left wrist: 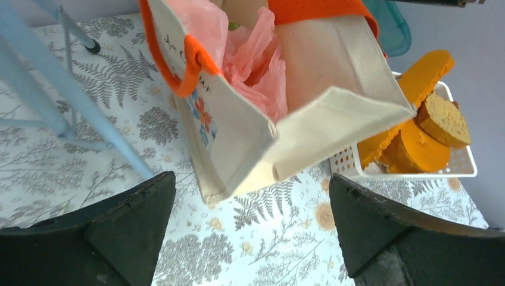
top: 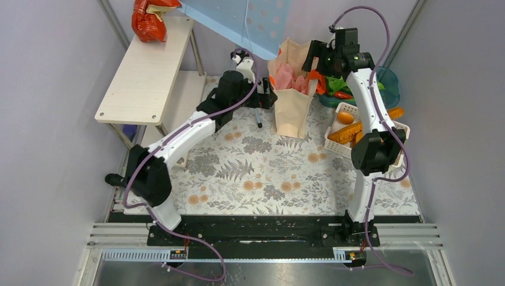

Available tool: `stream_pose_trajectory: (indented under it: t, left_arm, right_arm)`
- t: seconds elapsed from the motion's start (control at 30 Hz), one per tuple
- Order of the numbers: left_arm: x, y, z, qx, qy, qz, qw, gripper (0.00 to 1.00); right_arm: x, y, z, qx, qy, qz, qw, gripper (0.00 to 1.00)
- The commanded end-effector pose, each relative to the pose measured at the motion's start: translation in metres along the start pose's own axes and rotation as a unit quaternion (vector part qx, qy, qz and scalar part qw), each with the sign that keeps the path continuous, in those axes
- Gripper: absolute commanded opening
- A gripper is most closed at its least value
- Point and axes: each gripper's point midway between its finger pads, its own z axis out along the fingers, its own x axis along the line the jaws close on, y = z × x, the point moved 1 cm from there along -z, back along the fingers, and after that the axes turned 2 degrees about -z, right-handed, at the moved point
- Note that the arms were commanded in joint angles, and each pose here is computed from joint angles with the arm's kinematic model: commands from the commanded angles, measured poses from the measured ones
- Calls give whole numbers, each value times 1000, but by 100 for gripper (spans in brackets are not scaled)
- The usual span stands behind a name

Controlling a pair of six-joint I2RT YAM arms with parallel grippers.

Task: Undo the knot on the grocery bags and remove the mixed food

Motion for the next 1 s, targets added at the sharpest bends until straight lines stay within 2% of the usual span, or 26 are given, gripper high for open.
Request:
stream_pose_trajectory:
  t: [0.0, 0.23, 0.33, 0.47, 0.57, 0.7, 0.8, 0.97]
  left_arm:
    - [-5, 55, -53, -103, 0, 31, 994, 99]
    - [23, 90, -117, -119, 47, -3, 992, 99]
    - [28, 99, -148, -115, 58, 8, 992, 99]
    - [48, 107, -191, -123, 125, 28, 984, 99]
    - [66, 106, -223, -142, 192, 43, 970, 99]
    - [89, 89, -263, -177, 259, 64, 947, 99]
    - [91, 82, -294, -217, 273, 70, 935, 99]
    - [94, 64, -320, -231, 284, 73, 928, 99]
  right_arm:
    - [-1, 19, -65, -50, -49, -7, 998, 100]
    - [-17, -1, -133, -92, -104, -4, 990, 99]
    - [-22, -15, -164, -113, -118, -4, 987, 99]
    - [-24, -35, -200, -163, -113, -7, 980, 99]
    - [-28, -46, -218, -223, -103, -38, 969, 100]
    - [-37, -60, -246, -314, -110, -65, 941, 99]
    - [-44, -78, -253, -354, -108, -72, 926, 100]
    - [-48, -101, -263, -395, -97, -81, 910, 100]
